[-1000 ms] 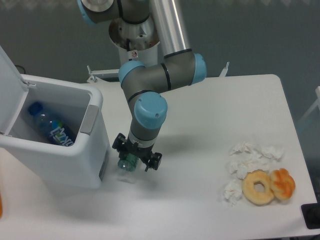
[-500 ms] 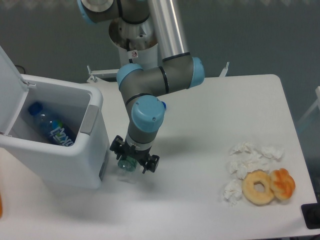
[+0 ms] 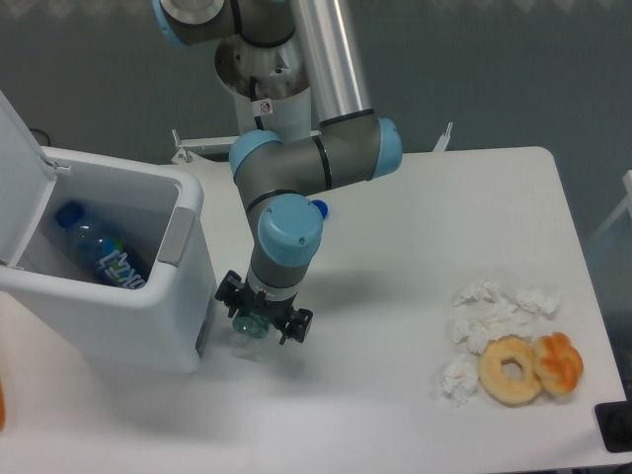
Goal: Pick up the plastic bottle
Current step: 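Descend further and close the gripper around the bottle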
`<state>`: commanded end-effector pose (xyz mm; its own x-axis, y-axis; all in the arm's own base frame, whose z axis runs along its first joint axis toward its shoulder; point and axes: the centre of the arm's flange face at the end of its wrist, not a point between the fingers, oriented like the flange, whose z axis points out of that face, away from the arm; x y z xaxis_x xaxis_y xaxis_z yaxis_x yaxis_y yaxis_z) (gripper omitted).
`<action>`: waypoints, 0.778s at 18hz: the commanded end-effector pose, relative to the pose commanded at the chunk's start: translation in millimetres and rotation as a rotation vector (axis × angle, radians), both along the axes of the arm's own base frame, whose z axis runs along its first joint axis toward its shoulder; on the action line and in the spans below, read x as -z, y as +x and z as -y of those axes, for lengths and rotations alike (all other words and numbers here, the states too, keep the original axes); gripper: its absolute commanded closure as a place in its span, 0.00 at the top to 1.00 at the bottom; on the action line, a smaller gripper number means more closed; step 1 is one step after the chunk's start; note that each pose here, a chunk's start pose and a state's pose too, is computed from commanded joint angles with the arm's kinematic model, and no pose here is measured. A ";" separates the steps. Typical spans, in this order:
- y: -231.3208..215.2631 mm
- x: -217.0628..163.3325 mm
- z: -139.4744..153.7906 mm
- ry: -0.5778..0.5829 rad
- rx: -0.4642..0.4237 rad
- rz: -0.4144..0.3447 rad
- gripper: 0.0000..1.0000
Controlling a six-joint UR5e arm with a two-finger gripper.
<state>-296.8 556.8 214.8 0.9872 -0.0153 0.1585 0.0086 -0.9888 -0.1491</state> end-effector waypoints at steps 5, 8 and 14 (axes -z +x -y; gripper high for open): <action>-2.6 -1.6 -2.7 0.001 -0.013 -0.003 1.00; -3.5 -0.1 -3.6 -0.001 -0.022 -0.001 0.89; -2.5 0.2 -6.5 -0.003 -0.031 -0.001 0.70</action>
<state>-299.2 563.3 214.6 0.9874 0.0162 0.1576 0.0395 -0.9885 -0.1459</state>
